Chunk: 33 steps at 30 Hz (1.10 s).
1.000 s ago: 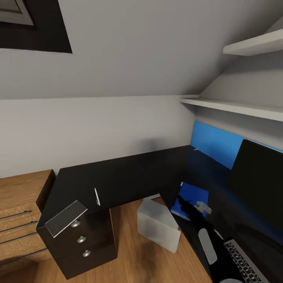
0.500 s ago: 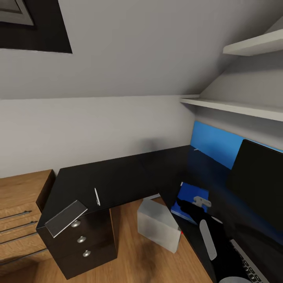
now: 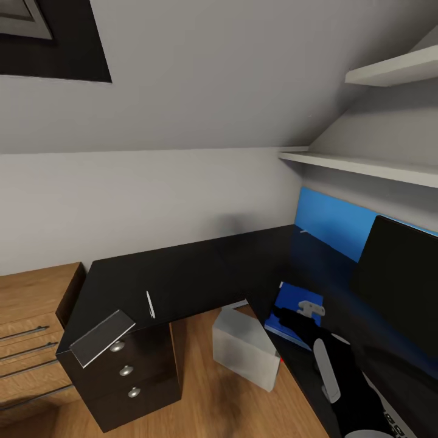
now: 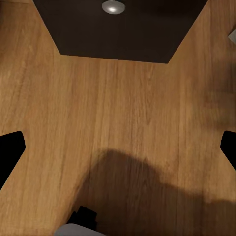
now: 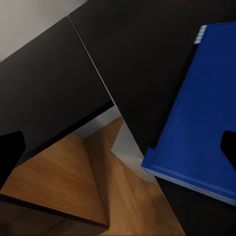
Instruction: In the bedroom, organize the workspace by keeping the computer under the desk, ensuring the monitor is on the desk, placing the keyboard on the desk next to the monitor, placing the mouse on the desk next to the keyboard, moving the folder from the swivel chair onto the desk next to the mouse, stacking the notebook on top of the folder with the pen on top of the notebook, and positioning the swivel chair next to the desk.
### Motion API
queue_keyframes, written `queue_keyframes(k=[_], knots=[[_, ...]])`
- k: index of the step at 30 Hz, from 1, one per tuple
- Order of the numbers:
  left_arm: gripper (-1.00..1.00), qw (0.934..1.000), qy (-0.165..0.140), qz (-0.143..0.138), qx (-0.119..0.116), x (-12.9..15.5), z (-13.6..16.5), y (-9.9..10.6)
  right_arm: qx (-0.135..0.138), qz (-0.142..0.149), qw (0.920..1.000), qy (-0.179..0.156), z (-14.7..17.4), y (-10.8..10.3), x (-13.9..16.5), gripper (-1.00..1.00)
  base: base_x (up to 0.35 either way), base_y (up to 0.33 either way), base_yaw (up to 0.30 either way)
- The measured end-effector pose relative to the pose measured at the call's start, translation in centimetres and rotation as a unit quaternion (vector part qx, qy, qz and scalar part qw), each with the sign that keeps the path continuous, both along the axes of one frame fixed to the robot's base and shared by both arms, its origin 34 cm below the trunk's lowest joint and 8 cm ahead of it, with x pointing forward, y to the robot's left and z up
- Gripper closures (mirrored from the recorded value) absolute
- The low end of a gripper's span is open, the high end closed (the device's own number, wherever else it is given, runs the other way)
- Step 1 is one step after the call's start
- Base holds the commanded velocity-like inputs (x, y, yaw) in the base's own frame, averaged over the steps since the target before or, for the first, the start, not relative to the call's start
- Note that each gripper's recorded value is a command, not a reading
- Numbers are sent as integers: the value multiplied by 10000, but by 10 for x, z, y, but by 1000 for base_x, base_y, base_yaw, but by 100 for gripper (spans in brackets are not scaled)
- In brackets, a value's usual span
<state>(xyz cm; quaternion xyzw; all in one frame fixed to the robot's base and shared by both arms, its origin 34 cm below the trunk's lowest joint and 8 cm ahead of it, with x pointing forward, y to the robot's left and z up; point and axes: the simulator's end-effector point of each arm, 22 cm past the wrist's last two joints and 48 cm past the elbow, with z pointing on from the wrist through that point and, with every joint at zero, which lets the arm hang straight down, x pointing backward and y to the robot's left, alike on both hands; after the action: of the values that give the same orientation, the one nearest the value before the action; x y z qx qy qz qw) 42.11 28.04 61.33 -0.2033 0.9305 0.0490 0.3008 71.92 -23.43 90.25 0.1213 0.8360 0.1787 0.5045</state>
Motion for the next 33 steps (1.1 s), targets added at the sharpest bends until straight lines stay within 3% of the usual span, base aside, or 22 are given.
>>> queue_keyframes(k=[13, 33], knots=[[-100, 10000, -1, 4, 6, 0, 0, 0, 209, -12, 9998, -51, 2, 2, -4, -100, 0, 0, 15], [-100, 10000, 0, 6, 7, 0, 0, 0, 170, -21, 9998, -31, -1, 5, -5, -100, 0, 0, 272]])
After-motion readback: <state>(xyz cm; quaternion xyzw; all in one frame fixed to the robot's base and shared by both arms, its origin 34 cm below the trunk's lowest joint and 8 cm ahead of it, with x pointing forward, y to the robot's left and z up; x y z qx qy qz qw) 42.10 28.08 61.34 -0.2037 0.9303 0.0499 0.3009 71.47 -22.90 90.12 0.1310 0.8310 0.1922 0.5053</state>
